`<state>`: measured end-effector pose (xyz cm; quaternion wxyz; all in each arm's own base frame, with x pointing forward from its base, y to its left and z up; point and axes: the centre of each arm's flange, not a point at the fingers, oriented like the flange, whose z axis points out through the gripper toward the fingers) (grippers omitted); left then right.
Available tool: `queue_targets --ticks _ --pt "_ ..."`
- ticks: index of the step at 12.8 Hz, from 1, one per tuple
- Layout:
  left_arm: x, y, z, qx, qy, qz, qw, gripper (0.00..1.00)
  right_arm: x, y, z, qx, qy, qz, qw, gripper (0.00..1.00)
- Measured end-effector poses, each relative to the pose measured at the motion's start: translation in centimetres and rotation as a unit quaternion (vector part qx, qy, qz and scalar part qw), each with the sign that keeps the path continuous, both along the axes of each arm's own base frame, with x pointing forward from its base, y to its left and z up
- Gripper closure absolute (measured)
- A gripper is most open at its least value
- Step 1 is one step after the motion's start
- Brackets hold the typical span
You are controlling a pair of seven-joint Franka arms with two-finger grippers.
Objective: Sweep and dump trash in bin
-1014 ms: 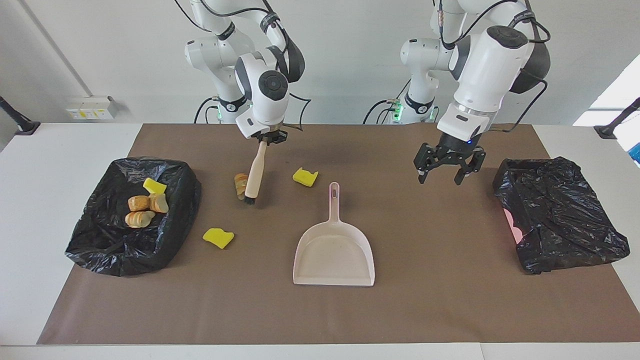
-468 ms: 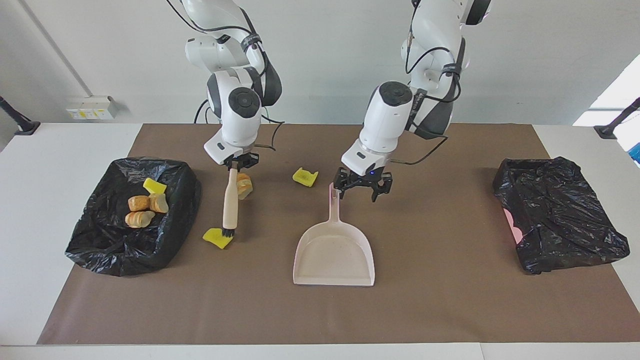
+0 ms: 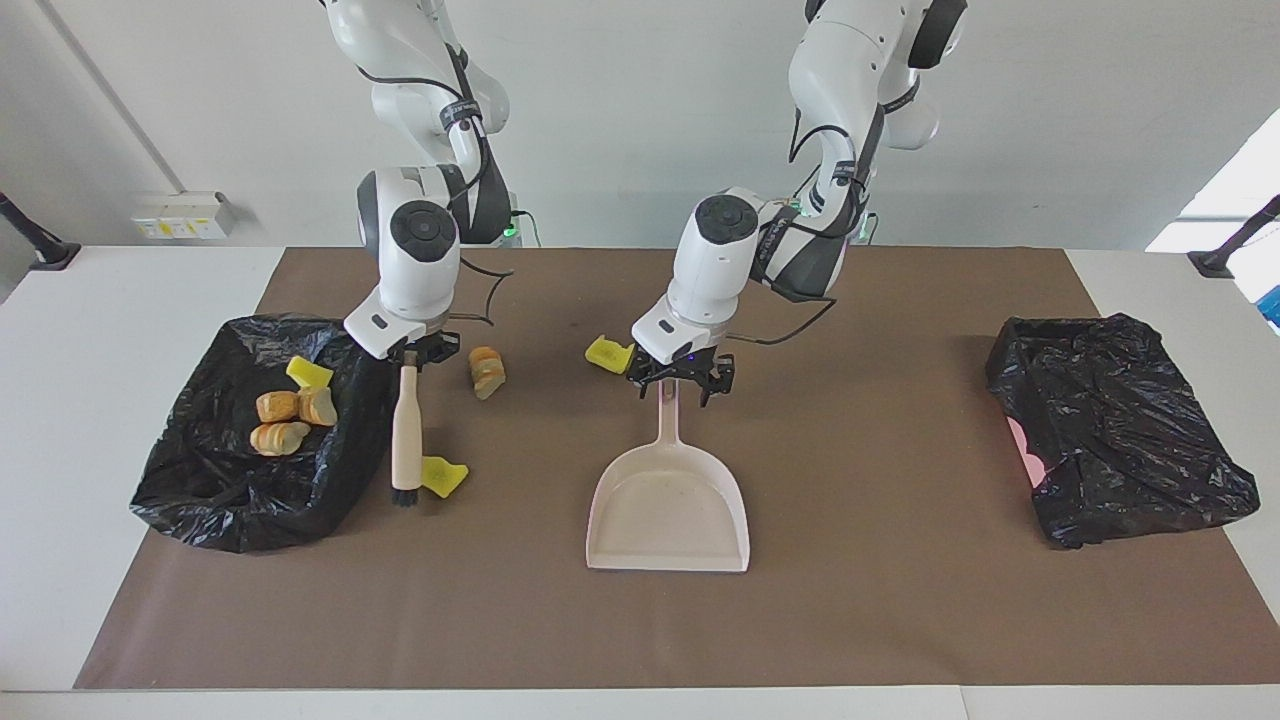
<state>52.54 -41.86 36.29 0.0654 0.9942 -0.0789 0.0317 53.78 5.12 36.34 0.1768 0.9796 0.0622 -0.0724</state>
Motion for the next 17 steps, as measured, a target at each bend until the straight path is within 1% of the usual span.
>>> queue_targets --ticks 3,5,6,7,9,10,12,14,15,17 --pt "-0.2 -0.3 -0.4 0.001 0.001 -0.003 1.0 0.0 0.2 -0.2 -1.6 -0.003 0.012 0.007 1.0 0.74" --pt "-0.2 -0.3 -0.5 0.001 0.002 -0.003 1.0 0.07 0.0 0.4 -2.1 0.001 0.027 0.031 0.999 0.74" --pt "-0.2 -0.3 -0.5 0.003 0.003 -0.004 1.0 0.21 -0.2 0.7 -2.3 0.01 0.041 0.049 0.998 0.74" --pt "-0.3 -0.3 -0.6 0.005 0.006 -0.005 1.0 0.33 -0.4 1.0 -2.4 0.031 0.058 0.069 0.995 0.74" --pt "-0.3 -0.1 -0.7 0.01 0.006 -0.009 1.0 0.61 -0.7 1.5 -2.5 0.081 0.09 0.123 0.985 0.74" --pt "-0.1 0.1 -0.7 0.017 0.001 -0.025 1.0 0.68 -0.8 1.7 -2.5 0.095 0.1 0.153 0.979 0.74" --pt "0.7 1.3 -0.2 0.035 -0.011 -0.084 0.996 0.68 -0.9 2.0 -2.5 0.122 0.117 0.201 0.965 0.74" --pt "2.3 4.3 1.7 0.046 -0.016 -0.141 0.989 0.68 -1.4 2.9 -2.6 0.165 0.14 0.24 0.946 0.74" --pt "3.1 6.2 3.0 0.052 -0.017 -0.179 0.982 0.68 -1.8 3.7 -2.6 0.183 0.153 0.263 0.935 0.74" --pt "3.7 9.8 5.5 0.066 -0.005 -0.246 0.967 0.68 -2.8 5.6 -2.5 0.205 0.179 0.309 0.911 0.74"
